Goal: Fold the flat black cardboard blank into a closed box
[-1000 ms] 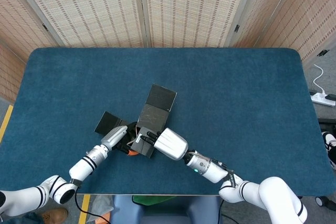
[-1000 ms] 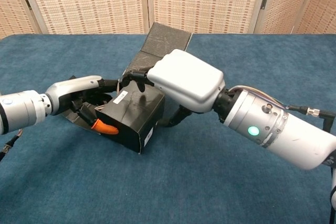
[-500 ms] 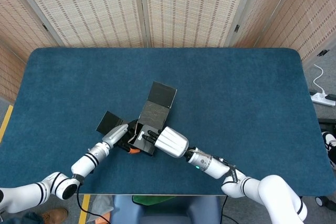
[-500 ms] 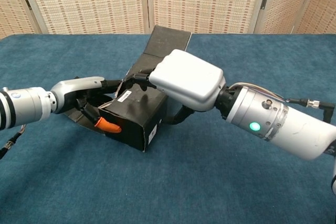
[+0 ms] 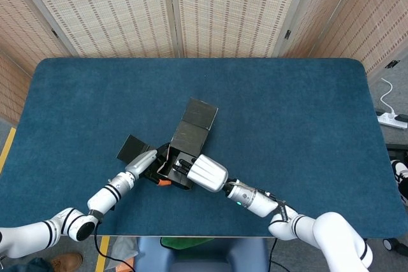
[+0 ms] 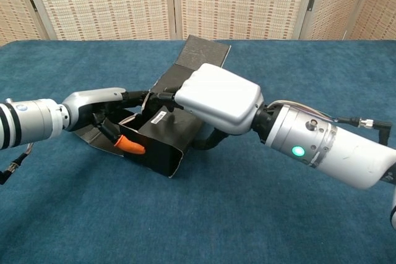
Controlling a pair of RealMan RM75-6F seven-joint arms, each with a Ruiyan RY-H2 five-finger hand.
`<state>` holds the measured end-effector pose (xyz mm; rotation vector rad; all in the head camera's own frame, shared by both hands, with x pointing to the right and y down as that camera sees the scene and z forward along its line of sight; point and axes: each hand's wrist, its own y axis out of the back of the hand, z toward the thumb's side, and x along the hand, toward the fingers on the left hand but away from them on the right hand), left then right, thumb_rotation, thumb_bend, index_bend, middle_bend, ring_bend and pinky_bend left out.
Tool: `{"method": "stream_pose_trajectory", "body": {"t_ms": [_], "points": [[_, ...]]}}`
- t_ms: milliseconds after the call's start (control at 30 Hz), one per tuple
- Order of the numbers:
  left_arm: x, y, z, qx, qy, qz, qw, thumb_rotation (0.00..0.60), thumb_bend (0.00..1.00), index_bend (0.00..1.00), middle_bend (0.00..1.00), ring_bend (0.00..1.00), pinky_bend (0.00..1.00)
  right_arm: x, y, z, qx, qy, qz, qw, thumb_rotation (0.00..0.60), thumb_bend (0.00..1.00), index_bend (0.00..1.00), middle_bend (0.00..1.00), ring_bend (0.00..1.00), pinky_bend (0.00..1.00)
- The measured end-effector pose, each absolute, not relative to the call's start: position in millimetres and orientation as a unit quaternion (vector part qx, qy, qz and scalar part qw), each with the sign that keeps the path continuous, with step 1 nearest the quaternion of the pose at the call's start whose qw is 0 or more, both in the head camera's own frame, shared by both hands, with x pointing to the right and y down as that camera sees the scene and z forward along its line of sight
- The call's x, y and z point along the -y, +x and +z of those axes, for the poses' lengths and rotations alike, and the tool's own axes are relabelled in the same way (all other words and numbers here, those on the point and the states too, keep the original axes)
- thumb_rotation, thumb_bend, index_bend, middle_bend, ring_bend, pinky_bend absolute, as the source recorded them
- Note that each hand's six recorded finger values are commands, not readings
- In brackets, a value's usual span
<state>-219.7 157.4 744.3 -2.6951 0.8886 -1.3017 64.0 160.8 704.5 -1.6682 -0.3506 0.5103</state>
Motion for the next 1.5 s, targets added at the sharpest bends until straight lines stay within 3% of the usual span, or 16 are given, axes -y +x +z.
{"method": "stream_pose_trajectory", "body": {"t_ms": [500,733,1133,1267,1400,1500], "points": [[-159,-215,744,-0.281,-0.865,-0.417,0.013,0.600,0.19,0.15,0.18,0.41,0.49,-154,47,708,0.138,-0.722,0.217,0.643,0.600,0.15,0.28,0.37,0.78,1.00],[-160,-216,743,-0.280,-0.864,-0.418,0.009,0.600,0.19,0.15,0.18,0.42,0.49,-157,50,710,0.124,-0.721,0.220,0.646,0.600,0.21,0.36,0.42,0.78,1.00],[-162,-214,744,-0.280,-0.866,-0.415,0.003,0.600,0.18,0.15,0.19,0.41,0.49,-160,55,712,0.100,-0.727,0.223,0.641,0.600,0.22,0.48,0.48,0.78,1.00],[-162,-213,746,-0.281,-0.865,-0.417,0.004,0.600,0.19,0.21,0.24,0.42,0.50,-160,57,712,0.095,-0.732,0.227,0.636,0.600,0.22,0.49,0.47,0.78,1.00],[-162,-212,748,-0.286,-0.862,-0.418,0.006,0.600,0.19,0.32,0.35,0.45,0.51,-158,59,710,0.098,-0.734,0.229,0.632,0.600,0.22,0.49,0.45,0.78,1.00],[-161,-212,749,-0.290,-0.861,-0.419,0.012,0.600,0.19,0.35,0.37,0.46,0.51,-157,61,709,0.096,-0.732,0.232,0.633,0.600,0.22,0.49,0.44,0.78,1.00]]}}
